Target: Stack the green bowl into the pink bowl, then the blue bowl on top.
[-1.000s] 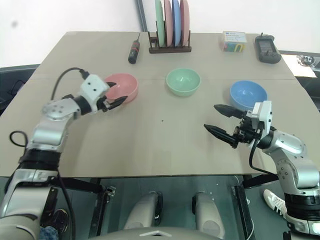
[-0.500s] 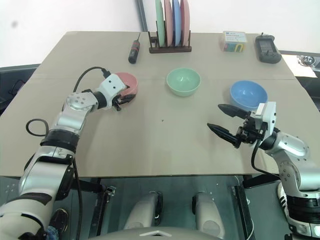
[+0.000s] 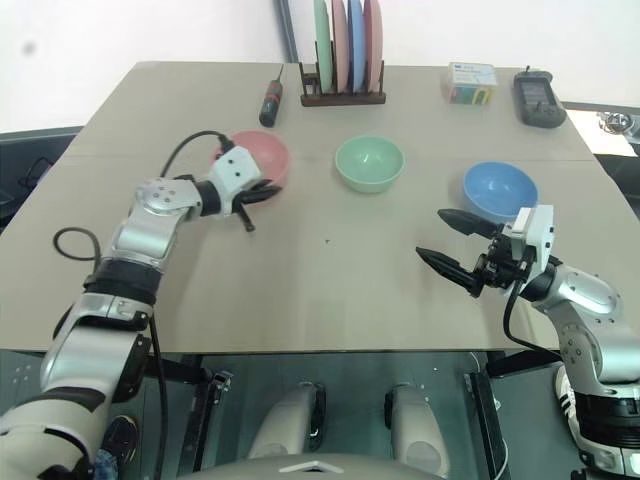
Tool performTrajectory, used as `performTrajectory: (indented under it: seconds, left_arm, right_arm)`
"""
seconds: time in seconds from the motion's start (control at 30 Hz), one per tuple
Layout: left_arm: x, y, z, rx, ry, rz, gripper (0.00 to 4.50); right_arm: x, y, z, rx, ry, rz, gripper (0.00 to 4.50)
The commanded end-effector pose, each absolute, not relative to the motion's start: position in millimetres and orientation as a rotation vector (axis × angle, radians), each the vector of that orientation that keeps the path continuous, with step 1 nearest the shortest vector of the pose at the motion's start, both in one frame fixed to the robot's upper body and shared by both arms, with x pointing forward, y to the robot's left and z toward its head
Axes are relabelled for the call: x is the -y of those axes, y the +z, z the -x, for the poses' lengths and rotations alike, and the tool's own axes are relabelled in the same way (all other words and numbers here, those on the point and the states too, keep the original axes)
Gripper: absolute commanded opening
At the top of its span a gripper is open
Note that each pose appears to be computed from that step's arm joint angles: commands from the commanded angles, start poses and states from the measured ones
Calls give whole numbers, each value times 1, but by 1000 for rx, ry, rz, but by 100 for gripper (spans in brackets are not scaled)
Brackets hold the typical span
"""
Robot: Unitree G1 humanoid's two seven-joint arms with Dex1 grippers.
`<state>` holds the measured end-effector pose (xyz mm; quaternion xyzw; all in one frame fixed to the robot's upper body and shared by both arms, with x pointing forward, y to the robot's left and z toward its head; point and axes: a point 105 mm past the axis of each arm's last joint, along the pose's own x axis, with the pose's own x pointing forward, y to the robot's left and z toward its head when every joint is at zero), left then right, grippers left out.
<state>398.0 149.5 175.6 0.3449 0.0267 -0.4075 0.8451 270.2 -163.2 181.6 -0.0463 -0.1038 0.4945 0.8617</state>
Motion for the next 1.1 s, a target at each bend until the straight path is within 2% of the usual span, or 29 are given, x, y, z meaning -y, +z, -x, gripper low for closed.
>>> performTrajectory:
  seconds: [0.03, 0.13, 0.33, 0.4, 0.43, 0.7, 0.83, 0.93, 1.03, 1.1]
  left_arm:
    - [-104, 183, -351, -28, -1145, -752, 6]
    - [-91, 178, -324, -85, -1267, -762, 6]
    - [-83, 174, -306, -91, -1330, -817, 6]
    - [-84, 174, -305, -89, -1330, -819, 81]
    - [-85, 174, -306, -87, -1323, -826, 98]
    - [-90, 194, -304, -17, -1263, -736, 449]
    - [-103, 221, -296, 51, -1219, -519, 449]
    - [-126, 237, -294, 115, -1125, -264, 449]
    - [-164, 232, -299, 136, -909, -111, 449]
    - [-185, 224, -290, 133, -813, -80, 449]
  right_arm:
    - [165, 192, -268, 253, 1038, 131, 377]
    - [165, 192, -268, 251, 1041, 129, 377]
    - [164, 191, -267, 248, 1039, 128, 377]
    - [164, 191, -267, 247, 1038, 128, 377]
    - [164, 191, -267, 247, 1038, 128, 377]
    - [162, 188, -268, 229, 1040, 128, 377]
    - [161, 185, -285, 175, 1008, 194, 377]
    - [162, 173, -310, 16, 976, 294, 377]
    - [160, 168, -334, -61, 962, 455, 377]
    - [155, 170, -349, -64, 964, 534, 377]
